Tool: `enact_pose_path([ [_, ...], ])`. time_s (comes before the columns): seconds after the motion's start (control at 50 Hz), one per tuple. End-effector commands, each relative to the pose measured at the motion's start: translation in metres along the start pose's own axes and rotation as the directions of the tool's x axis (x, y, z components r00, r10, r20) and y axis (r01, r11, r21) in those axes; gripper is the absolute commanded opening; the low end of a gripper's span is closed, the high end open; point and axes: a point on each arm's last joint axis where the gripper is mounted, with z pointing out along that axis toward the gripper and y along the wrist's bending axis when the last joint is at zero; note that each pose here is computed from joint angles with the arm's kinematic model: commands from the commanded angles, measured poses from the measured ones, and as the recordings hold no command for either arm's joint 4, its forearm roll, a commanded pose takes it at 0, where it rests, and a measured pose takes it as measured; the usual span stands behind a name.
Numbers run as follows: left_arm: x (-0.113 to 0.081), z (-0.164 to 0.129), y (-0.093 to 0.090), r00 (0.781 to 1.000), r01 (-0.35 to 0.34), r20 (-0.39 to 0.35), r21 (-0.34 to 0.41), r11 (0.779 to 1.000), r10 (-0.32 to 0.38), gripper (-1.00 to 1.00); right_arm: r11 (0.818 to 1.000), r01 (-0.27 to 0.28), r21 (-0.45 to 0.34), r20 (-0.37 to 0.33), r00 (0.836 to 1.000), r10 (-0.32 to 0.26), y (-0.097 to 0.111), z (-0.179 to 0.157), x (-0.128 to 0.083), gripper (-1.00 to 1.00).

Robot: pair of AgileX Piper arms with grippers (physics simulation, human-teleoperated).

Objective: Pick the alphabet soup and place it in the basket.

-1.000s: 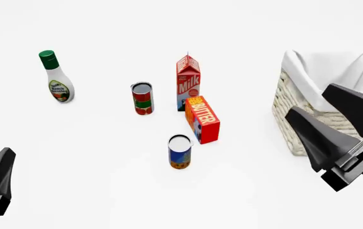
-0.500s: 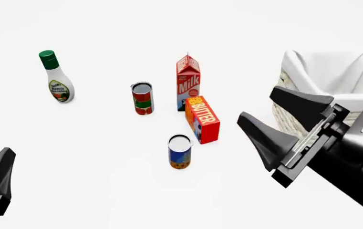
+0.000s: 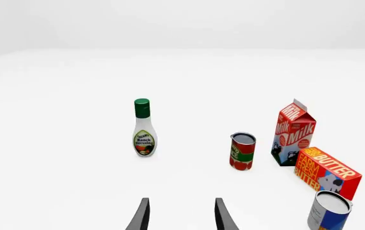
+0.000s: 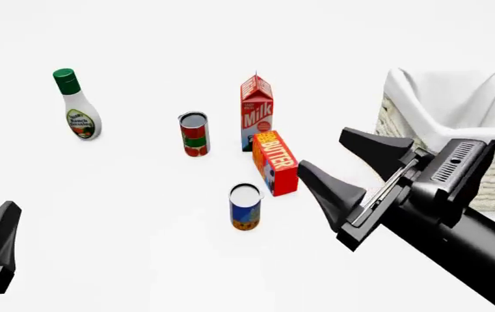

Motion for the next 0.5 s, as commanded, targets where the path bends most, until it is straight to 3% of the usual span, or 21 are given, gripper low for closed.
enact_pose_path([
  [0.02, 0.000, 0.000, 0.000, 1.000, 0.000, 0.000, 0.000, 1.000, 0.000, 1.00, 1.000, -0.015, 0.005, -0.033, 0.999, 0.015, 0.000, 0.014, 0.017, 1.00],
  [0.5, 0.000, 0.000, 0.000, 1.000, 0.000, 0.000, 0.000, 1.000, 0.000, 1.00, 0.999, -0.040, 0.013, -0.086, 0.995, 0.041, -0.001, 0.037, 0.044, 1.00],
])
